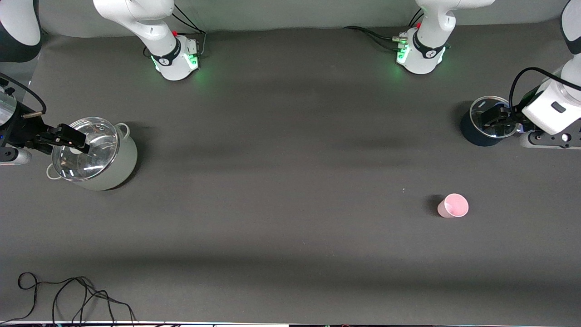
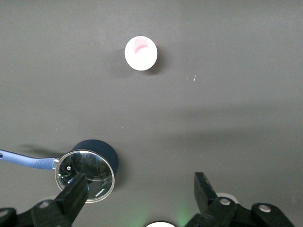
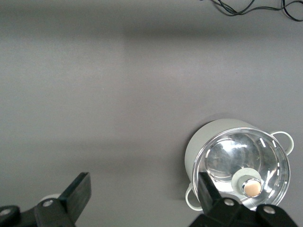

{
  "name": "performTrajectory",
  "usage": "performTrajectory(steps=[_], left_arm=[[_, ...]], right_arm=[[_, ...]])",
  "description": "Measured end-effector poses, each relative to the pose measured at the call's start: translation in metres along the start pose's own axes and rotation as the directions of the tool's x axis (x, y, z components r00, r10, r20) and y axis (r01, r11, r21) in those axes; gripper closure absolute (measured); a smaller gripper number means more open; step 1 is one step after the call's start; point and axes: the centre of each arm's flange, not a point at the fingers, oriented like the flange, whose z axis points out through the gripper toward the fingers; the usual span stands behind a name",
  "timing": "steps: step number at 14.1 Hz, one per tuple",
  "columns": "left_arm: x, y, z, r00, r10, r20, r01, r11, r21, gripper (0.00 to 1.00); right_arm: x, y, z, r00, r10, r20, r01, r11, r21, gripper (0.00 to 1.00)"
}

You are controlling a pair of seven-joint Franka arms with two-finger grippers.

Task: Transfer pink cup from left to right arm
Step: 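Lift the left gripper off the saucepan and move toward the pink cup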

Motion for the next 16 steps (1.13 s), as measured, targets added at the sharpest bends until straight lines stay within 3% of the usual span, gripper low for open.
performTrajectory(steps=[12, 16], left_arm=[[0.017, 0.0, -0.009, 1.0, 0.012, -0.025, -0.013, 1.0, 0.0, 0.0], [0.044, -0.001, -0.026, 0.983, 0.168, -0.073, -0.168, 0.986, 0.01, 0.0]], right_arm=[[0.0, 0.005, 0.0, 1.0, 0.009, 0.001, -0.009, 1.0, 0.0, 0.0], [0.0, 0.006, 0.0, 1.0, 0.011, 0.001, -0.011, 1.0, 0.0, 0.0]])
